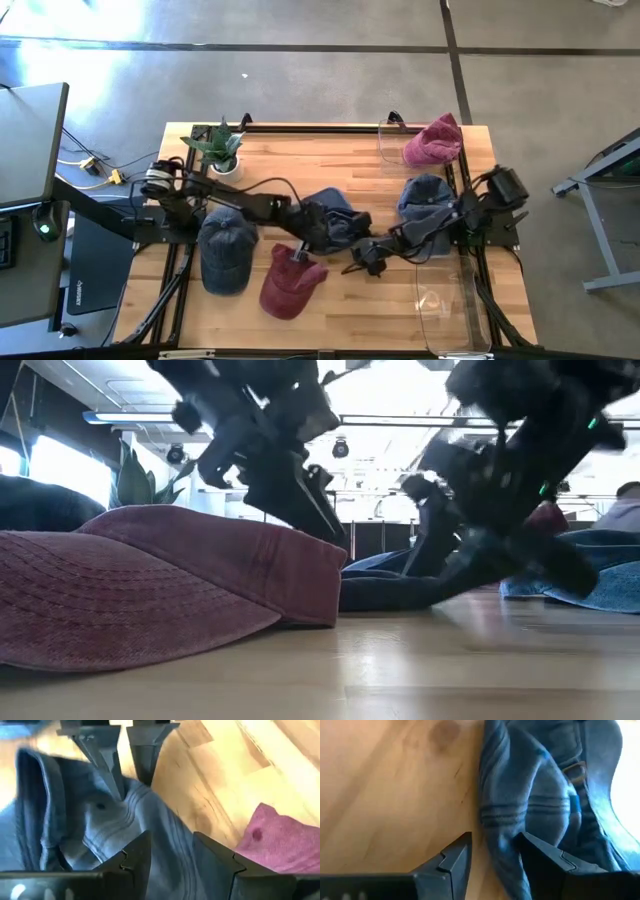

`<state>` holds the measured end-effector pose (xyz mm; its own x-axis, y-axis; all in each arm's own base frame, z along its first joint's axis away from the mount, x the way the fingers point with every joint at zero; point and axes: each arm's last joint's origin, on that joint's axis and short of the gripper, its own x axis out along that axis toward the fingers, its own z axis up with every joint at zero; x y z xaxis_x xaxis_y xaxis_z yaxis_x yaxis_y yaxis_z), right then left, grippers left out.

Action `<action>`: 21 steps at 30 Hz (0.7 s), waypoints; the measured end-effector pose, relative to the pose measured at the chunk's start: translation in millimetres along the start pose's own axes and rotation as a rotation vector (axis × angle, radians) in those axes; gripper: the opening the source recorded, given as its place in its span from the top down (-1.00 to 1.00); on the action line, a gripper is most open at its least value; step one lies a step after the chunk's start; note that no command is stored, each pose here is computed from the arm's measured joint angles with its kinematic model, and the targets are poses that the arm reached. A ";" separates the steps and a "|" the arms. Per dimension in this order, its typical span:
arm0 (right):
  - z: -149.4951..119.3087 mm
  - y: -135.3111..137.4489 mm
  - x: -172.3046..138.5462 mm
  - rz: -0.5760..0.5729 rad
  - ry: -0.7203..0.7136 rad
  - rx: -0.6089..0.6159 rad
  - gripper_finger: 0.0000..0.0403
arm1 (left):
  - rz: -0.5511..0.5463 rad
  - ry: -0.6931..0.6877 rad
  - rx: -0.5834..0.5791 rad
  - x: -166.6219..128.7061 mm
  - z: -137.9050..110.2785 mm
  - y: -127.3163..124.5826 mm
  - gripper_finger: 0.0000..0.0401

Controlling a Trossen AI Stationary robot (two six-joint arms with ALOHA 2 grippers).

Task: Pick & Place hat
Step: Put the middle blue cap into the bottom transparent bin

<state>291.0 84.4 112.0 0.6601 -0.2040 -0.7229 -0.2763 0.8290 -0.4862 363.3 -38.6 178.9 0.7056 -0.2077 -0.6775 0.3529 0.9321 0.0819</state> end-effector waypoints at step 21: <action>21.7 -23.1 -8.9 0.382 -0.104 0.170 0.81 | -0.022 0.035 -0.162 43.9 -44.6 45.1 0.30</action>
<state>306.7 78.4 140.4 0.6019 0.1811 -0.7778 -0.4017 0.9104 -0.0989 382.8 7.5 120.2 0.6759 -0.2209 -0.7031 0.2627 0.9636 -0.0503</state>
